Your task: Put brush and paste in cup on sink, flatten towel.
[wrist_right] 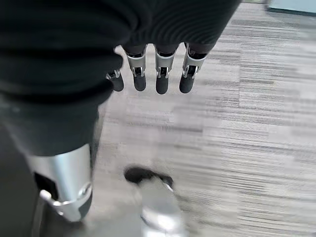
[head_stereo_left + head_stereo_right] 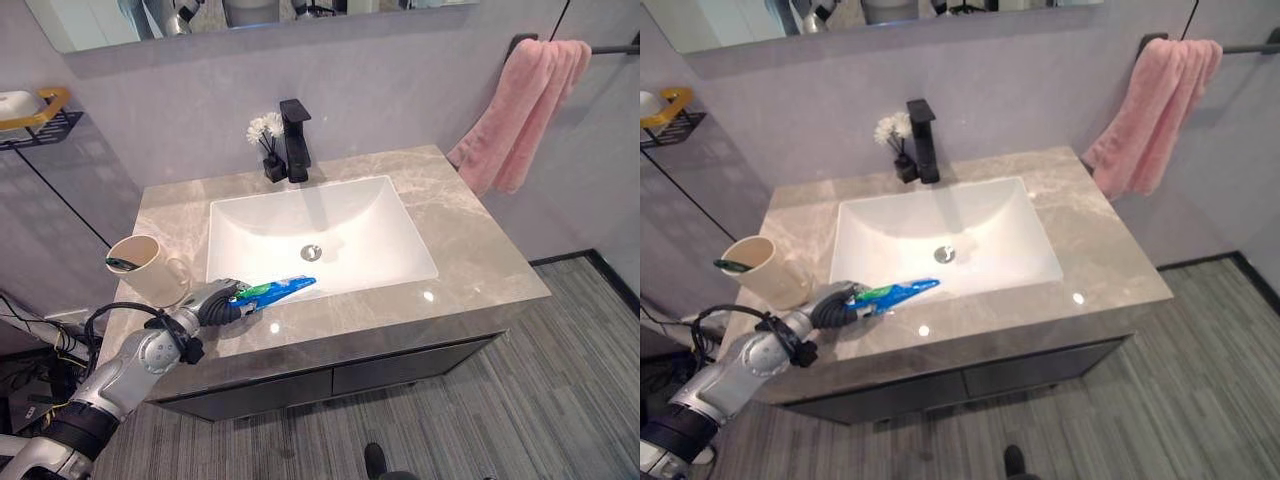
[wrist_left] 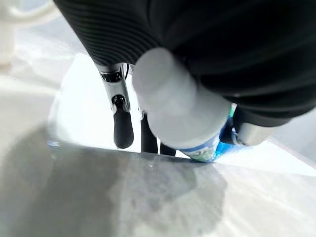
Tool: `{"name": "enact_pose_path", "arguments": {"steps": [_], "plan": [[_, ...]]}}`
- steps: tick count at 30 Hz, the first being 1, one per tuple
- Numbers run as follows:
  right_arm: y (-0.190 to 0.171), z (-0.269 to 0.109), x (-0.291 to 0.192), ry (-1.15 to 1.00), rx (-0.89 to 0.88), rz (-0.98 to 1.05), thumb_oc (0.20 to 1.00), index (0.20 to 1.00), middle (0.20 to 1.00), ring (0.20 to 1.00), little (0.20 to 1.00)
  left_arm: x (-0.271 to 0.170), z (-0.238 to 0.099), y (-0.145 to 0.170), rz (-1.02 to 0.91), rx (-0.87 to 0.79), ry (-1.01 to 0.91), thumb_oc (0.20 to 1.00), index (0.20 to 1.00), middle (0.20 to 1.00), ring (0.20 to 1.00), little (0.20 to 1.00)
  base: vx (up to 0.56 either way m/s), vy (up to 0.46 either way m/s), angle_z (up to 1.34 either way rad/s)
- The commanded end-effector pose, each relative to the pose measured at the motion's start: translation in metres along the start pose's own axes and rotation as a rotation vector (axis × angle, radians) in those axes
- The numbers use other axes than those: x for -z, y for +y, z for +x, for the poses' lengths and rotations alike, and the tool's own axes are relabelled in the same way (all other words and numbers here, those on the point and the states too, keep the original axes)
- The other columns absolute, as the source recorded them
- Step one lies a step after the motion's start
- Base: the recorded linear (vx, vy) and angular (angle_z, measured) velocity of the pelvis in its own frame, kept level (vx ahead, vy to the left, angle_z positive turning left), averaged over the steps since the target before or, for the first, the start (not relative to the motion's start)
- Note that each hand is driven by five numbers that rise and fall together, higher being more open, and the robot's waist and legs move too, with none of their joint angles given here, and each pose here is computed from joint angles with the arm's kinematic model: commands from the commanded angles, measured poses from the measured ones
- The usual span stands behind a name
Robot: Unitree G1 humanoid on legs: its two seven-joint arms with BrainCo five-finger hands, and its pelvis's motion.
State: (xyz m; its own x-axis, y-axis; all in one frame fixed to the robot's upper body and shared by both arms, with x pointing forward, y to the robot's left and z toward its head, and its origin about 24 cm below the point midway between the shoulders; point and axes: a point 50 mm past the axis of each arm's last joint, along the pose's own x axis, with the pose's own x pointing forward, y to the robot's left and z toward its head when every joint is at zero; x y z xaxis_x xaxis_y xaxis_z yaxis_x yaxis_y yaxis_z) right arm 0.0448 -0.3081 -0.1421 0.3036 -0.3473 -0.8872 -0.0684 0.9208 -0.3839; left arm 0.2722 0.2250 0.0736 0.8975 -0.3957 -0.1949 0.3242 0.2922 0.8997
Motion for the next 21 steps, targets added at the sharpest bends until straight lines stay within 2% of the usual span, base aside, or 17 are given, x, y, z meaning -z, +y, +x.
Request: {"name": "enact_pose_path", "arguments": {"steps": [1,3,5,6,9,12,15,16,17,18,19,20,21], "plan": [[-0.019,-0.001,0.007,0.045,0.087,0.074,1.0,1.0,1.0,1.0,1.0,-0.018,0.0,0.022,0.127,-0.045,-0.116,0.2,0.2,0.2,0.2,0.2,-0.03,-0.023,0.04],[-0.04,-0.001,-0.006,-0.009,0.187,0.25,1.0,1.0,1.0,1.0,1.0,-0.025,0.001,0.043,0.218,-0.125,-0.145,0.2,0.2,0.2,0.2,0.2,-0.05,-0.025,0.04],[-0.05,-0.001,-0.012,-0.038,0.229,0.332,1.0,1.0,1.0,1.0,1.0,-0.024,0.002,0.047,0.252,-0.15,-0.148,0.2,0.2,0.2,0.2,0.2,-0.05,-0.015,0.09],[-0.067,-0.002,-0.029,-0.115,0.293,0.443,1.0,1.0,1.0,1.0,1.0,-0.027,0.001,0.068,0.342,-0.236,-0.151,0.2,0.2,0.2,0.2,0.2,-0.07,-0.017,0.12],[-0.086,-0.007,-0.047,-0.213,0.354,0.509,1.0,1.0,1.0,1.0,1.0,-0.029,-0.002,0.083,0.419,-0.309,-0.158,0.2,0.2,0.2,0.2,0.2,-0.07,-0.015,0.05],[-0.121,-0.023,-0.081,-0.421,0.474,0.562,1.0,1.0,1.0,1.0,1.0,-0.027,-0.011,0.111,0.559,-0.469,-0.137,0.2,0.2,0.2,0.2,0.2,-0.06,-0.011,0.02],[-0.16,-0.067,-0.128,-0.732,0.672,0.572,1.0,1.0,1.0,1.0,1.0,-0.028,-0.031,0.143,0.706,-0.68,-0.107,0.2,0.2,0.2,0.2,0.2,-0.03,-0.007,0.01],[-0.16,-0.067,-0.128,-0.731,0.673,0.57,1.0,1.0,1.0,1.0,1.0,-0.028,-0.031,0.143,0.706,-0.681,-0.106,0.2,0.2,0.2,0.2,0.2,-0.03,-0.008,0.02],[-0.169,-0.096,-0.154,-0.934,0.731,0.64,1.0,1.0,1.0,1.0,1.0,-0.029,-0.043,0.158,0.758,-0.799,-0.085,0.2,0.2,0.2,0.2,0.2,0.0,0.0,0.0],[-0.169,-0.096,-0.154,-0.934,0.731,0.639,1.0,1.0,1.0,1.0,1.0,-0.029,-0.044,0.158,0.759,-0.8,-0.085,0.2,0.2,0.2,0.2,0.2,-0.03,-0.007,0.01],[-0.17,-0.127,-0.18,-1.153,0.731,0.736,1.0,1.0,1.0,1.0,1.0,-0.032,-0.053,0.17,0.792,-0.914,-0.066,0.2,0.2,0.2,0.2,0.2,0.0,0.0,0.0],[-0.17,-0.127,-0.18,-1.154,0.731,0.737,1.0,1.0,1.0,1.0,1.0,-0.032,-0.053,0.17,0.794,-0.916,-0.066,0.2,0.2,0.2,0.2,0.2,0.0,0.0,0.0],[-0.164,-0.163,-0.21,-1.389,0.673,0.713,1.0,1.0,1.0,1.0,1.0,-0.037,-0.062,0.188,0.83,-1.037,-0.046,0.2,0.2,0.2,0.2,0.2,0.0,0.0,0.0]]}}
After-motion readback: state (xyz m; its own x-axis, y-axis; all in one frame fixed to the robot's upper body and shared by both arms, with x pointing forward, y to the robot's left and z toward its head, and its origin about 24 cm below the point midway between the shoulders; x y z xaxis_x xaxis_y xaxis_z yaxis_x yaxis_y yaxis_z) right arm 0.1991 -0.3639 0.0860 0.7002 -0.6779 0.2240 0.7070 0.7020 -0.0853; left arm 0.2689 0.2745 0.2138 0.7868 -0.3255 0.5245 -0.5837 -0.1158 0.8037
